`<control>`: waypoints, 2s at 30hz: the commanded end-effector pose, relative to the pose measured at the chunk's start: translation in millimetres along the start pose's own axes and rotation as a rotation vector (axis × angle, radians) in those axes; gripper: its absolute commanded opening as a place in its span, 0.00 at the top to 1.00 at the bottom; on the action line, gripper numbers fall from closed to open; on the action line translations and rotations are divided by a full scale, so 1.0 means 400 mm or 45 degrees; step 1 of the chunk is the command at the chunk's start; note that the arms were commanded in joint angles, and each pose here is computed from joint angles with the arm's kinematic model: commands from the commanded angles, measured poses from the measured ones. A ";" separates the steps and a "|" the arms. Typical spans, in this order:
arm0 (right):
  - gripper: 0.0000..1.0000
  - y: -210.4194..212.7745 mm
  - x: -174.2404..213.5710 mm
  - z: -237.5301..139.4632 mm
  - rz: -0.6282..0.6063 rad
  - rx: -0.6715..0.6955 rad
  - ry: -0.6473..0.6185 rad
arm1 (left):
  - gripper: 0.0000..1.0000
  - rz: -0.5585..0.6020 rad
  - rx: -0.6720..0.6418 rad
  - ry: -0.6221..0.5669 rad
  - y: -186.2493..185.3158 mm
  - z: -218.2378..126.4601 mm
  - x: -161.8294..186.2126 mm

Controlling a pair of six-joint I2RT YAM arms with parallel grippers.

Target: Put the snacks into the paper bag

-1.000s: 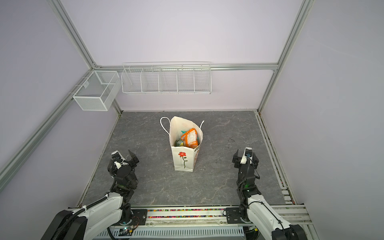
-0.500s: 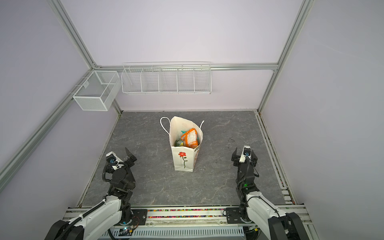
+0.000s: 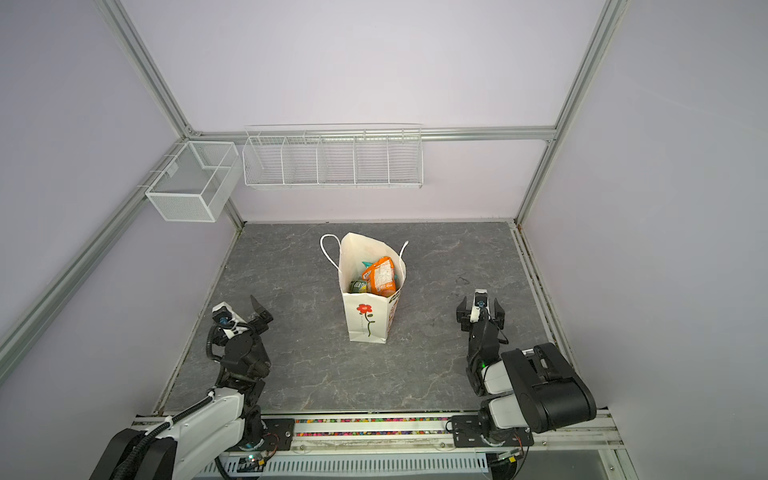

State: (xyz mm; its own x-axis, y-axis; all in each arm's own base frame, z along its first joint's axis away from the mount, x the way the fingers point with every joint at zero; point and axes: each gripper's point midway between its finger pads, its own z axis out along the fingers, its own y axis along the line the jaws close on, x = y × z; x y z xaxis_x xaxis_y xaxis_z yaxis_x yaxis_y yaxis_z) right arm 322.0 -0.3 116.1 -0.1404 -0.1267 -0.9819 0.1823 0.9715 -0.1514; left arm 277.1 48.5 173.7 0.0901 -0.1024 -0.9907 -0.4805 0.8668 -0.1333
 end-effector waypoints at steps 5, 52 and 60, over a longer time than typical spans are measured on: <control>0.12 -0.002 -0.059 0.007 0.010 0.002 -0.113 | 0.01 -0.001 0.015 0.013 0.014 -0.006 0.036; 0.11 0.046 -0.022 0.057 -0.065 -0.071 -0.045 | 0.01 0.167 0.158 0.061 -0.101 0.082 0.100; 0.11 0.034 -0.006 0.087 -0.055 -0.056 -0.015 | 0.01 0.234 0.251 0.076 -0.144 0.091 0.115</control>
State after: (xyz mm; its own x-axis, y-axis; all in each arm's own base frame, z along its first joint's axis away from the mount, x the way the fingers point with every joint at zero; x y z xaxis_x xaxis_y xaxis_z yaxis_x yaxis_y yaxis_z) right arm 353.7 5.8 102.0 -0.1772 -0.1673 -0.9698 0.1311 0.9726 -0.1917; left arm 329.6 20.5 127.9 -0.0592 0.0059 -0.9982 -0.3493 0.9366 0.0263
